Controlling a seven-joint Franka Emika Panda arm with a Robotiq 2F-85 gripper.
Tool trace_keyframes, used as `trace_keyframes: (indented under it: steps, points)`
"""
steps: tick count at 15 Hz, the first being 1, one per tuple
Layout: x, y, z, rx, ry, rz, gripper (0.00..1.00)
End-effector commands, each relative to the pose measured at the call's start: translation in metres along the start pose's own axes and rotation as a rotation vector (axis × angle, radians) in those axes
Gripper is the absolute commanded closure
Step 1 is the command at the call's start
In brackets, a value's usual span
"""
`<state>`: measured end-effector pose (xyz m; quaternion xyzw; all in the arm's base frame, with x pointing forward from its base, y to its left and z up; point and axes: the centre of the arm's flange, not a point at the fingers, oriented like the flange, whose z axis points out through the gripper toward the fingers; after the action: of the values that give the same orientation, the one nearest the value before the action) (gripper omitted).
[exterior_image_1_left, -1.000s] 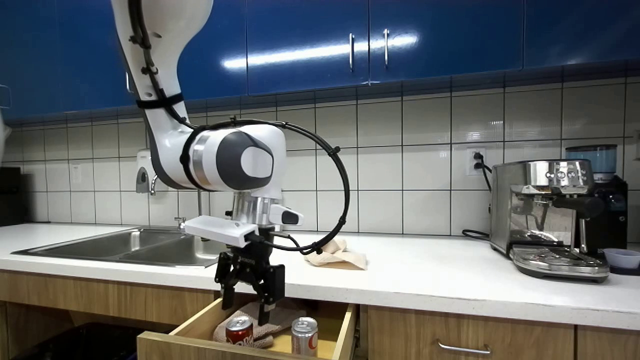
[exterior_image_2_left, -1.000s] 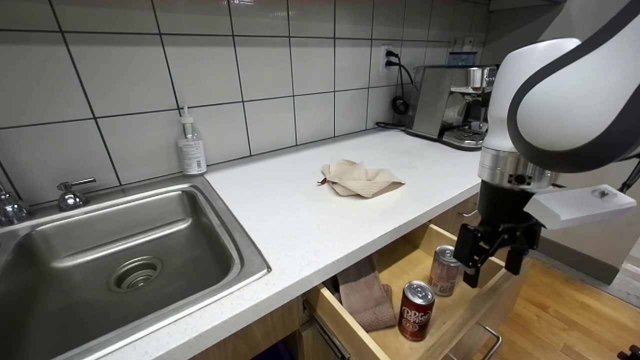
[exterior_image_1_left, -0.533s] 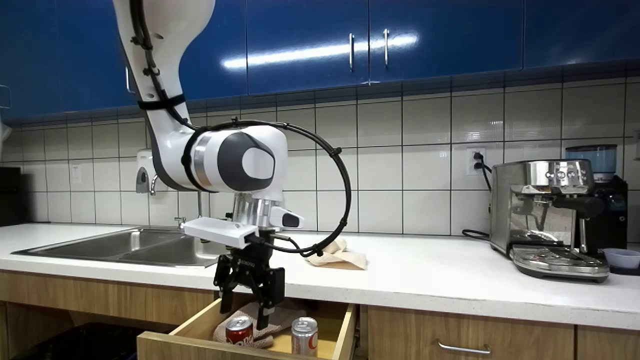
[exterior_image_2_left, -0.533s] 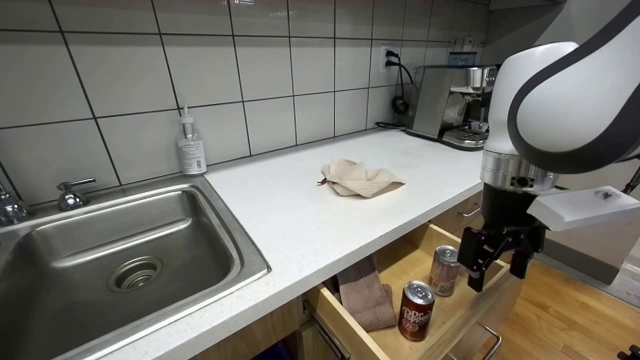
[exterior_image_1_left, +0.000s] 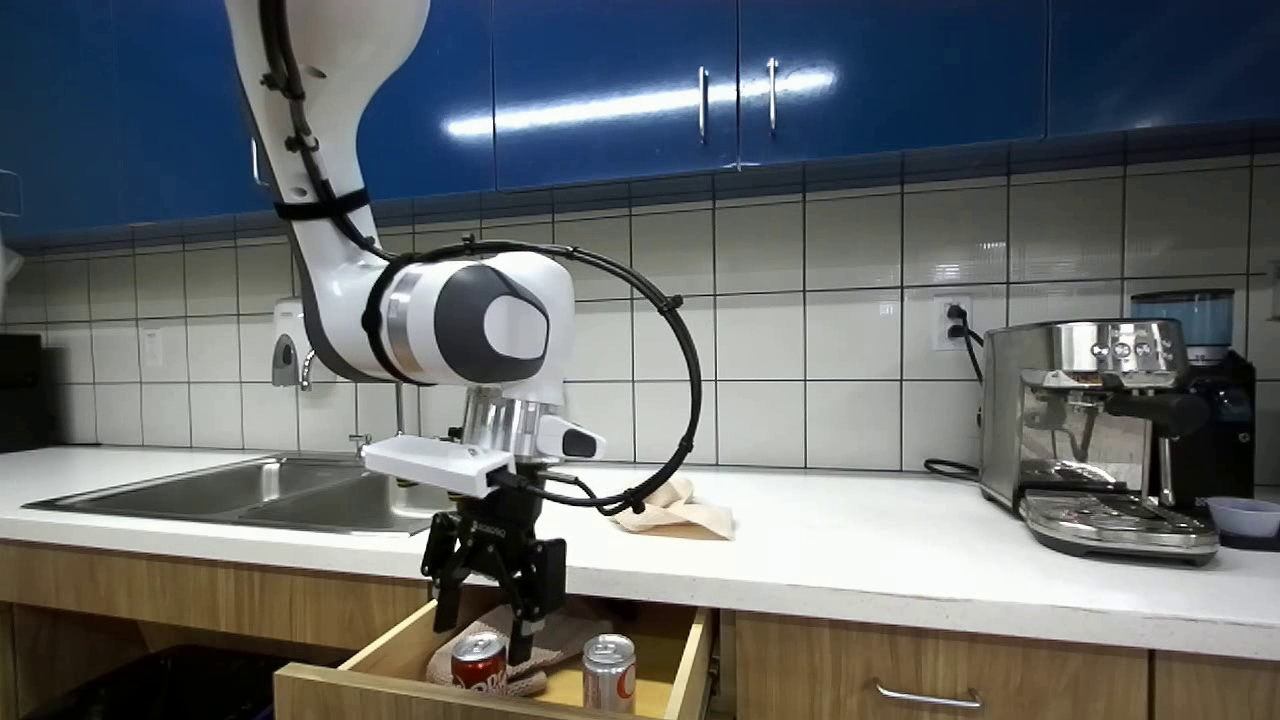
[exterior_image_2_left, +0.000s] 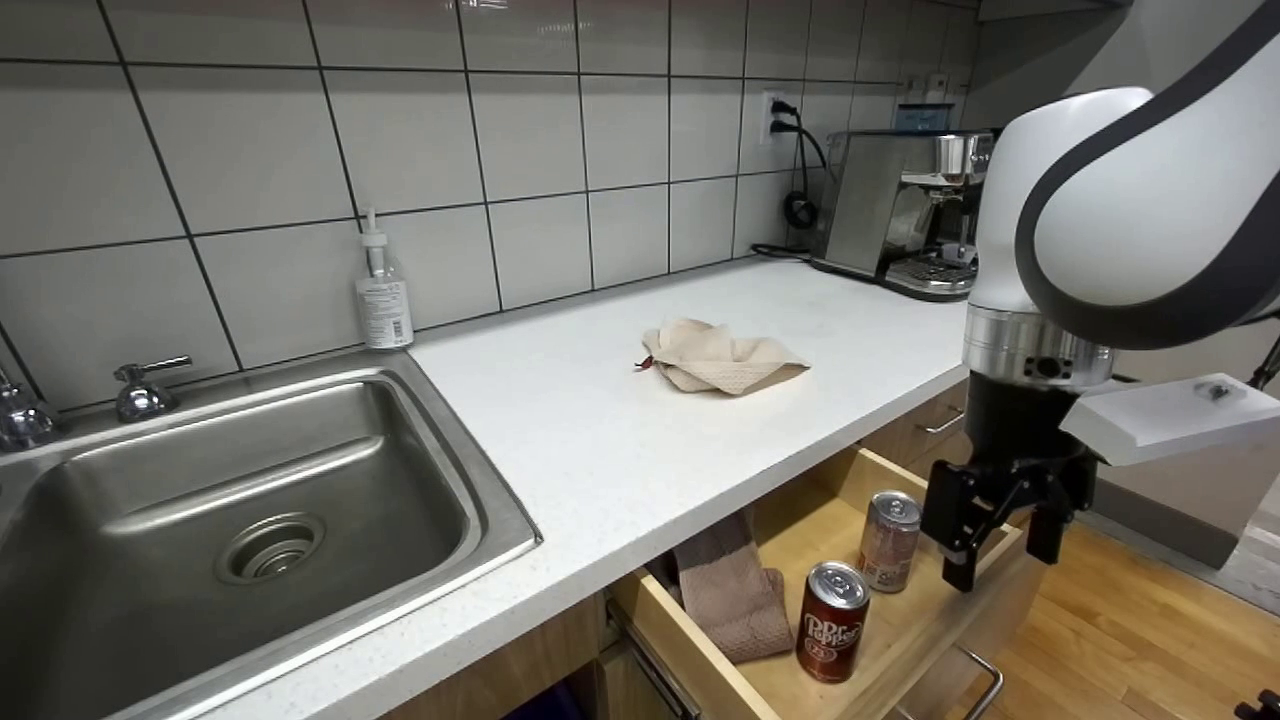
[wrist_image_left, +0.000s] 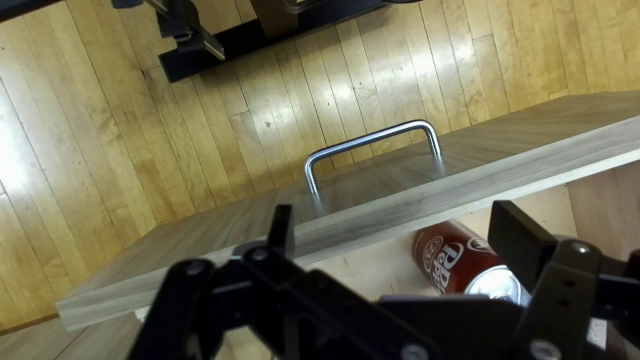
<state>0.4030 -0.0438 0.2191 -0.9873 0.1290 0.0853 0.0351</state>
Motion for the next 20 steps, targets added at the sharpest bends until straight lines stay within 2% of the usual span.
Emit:
trace_keyframes:
  steps: [1, 5, 20]
  points:
    - [-0.012, 0.001, -0.009, -0.017, -0.045, -0.036, 0.0]
    - [-0.017, 0.002, -0.004, -0.045, -0.088, -0.066, 0.0]
    - [-0.02, -0.002, 0.03, -0.059, -0.087, -0.138, 0.0]
